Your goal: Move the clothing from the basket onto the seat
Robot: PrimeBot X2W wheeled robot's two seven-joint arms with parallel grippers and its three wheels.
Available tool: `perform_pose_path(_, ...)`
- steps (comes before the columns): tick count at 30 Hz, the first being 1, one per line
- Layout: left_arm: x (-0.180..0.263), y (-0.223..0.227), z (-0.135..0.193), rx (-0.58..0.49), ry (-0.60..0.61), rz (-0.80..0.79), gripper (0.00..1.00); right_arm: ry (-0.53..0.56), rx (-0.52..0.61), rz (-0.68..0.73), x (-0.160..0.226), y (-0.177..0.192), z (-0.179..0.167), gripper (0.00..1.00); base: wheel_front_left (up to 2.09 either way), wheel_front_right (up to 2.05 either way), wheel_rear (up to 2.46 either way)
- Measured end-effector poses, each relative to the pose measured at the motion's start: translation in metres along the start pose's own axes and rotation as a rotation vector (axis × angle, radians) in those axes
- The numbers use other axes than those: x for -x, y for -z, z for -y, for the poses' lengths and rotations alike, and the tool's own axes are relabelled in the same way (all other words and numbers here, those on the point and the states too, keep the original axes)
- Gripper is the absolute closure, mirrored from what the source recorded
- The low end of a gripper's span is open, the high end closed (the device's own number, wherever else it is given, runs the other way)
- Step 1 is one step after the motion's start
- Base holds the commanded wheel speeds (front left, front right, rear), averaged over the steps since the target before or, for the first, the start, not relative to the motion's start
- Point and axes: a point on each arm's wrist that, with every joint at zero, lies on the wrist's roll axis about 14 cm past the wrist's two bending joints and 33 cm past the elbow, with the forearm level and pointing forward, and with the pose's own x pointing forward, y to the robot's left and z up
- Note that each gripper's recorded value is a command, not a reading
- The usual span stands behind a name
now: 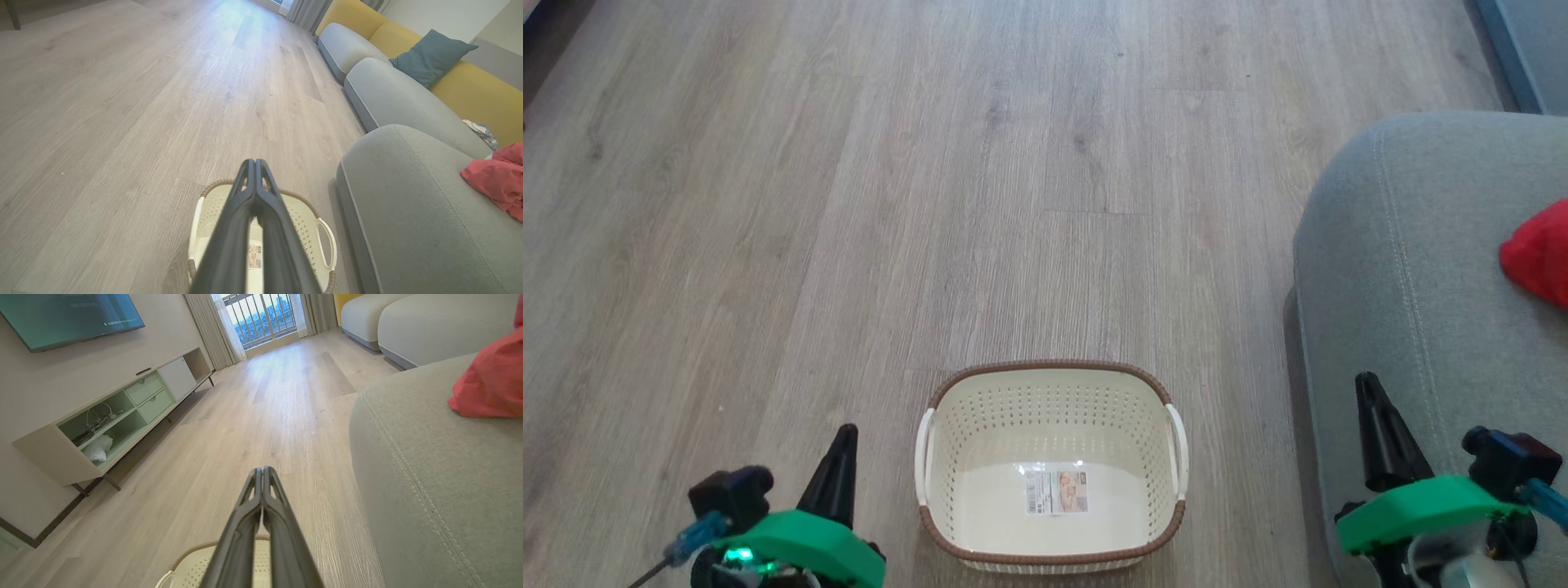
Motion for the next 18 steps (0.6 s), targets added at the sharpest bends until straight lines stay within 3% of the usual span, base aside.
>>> perform_pose_path(18,-0.004,0.001,-0.005,0.175,-0.028,-0.023,1.0,0.067,-0.182,-0.003,0.003,-0.001,0.014,1.0,0.0,0.0,0.0)
